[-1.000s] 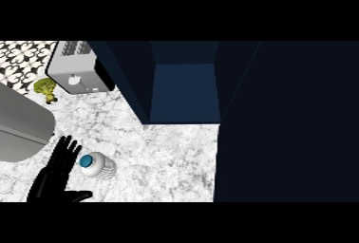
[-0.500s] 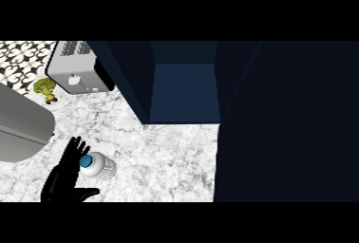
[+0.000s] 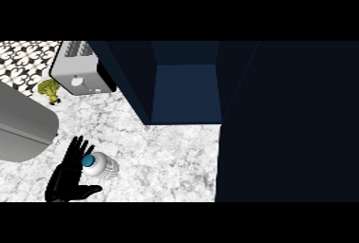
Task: Pick up the bottled water, place it into the cabinet and close the cabinet
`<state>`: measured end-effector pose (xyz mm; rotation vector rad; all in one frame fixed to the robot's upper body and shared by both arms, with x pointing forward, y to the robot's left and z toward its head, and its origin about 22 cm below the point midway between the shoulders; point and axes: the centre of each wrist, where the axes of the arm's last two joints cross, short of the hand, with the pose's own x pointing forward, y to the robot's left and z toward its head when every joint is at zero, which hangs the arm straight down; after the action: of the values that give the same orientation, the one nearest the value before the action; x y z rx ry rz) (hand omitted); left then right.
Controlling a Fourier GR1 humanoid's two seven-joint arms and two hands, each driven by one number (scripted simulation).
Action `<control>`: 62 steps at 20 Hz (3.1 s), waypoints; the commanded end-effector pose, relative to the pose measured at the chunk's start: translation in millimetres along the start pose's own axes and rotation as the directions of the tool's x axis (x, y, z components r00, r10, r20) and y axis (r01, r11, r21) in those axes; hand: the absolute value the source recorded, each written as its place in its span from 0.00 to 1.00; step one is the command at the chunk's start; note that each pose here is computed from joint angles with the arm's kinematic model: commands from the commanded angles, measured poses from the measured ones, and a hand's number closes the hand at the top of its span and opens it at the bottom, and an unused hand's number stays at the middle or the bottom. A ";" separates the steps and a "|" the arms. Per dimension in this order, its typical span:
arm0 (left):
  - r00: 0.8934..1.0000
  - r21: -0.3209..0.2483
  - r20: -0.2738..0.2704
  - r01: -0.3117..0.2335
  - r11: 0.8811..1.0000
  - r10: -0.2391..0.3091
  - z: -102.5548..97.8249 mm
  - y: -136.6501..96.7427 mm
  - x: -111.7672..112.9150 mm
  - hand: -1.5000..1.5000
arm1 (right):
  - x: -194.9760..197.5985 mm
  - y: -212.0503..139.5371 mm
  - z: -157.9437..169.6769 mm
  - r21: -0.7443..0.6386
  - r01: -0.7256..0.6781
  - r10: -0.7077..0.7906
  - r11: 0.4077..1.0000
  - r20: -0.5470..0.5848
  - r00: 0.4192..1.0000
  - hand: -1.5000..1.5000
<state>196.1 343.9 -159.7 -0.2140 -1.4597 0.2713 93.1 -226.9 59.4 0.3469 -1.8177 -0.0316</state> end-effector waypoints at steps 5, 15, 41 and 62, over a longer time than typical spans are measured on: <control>0.987 -0.092 -0.049 -0.157 0.983 0.153 -10.7 -23.7 -15.6 0.00 | -3.6 3.8 5.1 0.002 0.014 -0.014 1.000 -0.017 1.000 0.00; 0.975 -0.188 -0.088 -0.220 0.957 0.206 -26.7 -47.6 -18.3 0.00 | -8.6 7.2 -5.9 -0.002 0.014 -0.014 1.000 -0.021 1.000 0.00; 0.971 -0.087 0.100 -0.207 0.974 0.215 -28.1 -24.6 -2.3 1.00 | -8.5 -5.5 -4.7 -0.009 0.012 -0.012 1.000 -0.011 1.000 0.00; 0.971 -0.202 0.060 -0.214 0.956 0.231 -49.4 -106.6 57.9 1.00 | -18.3 8.6 -14.0 0.015 0.046 -0.045 0.999 -0.028 0.999 0.00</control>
<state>256.1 275.6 -102.1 -0.5138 -1.5453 0.3607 101.2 -214.6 53.8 0.3789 -1.7848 -0.0290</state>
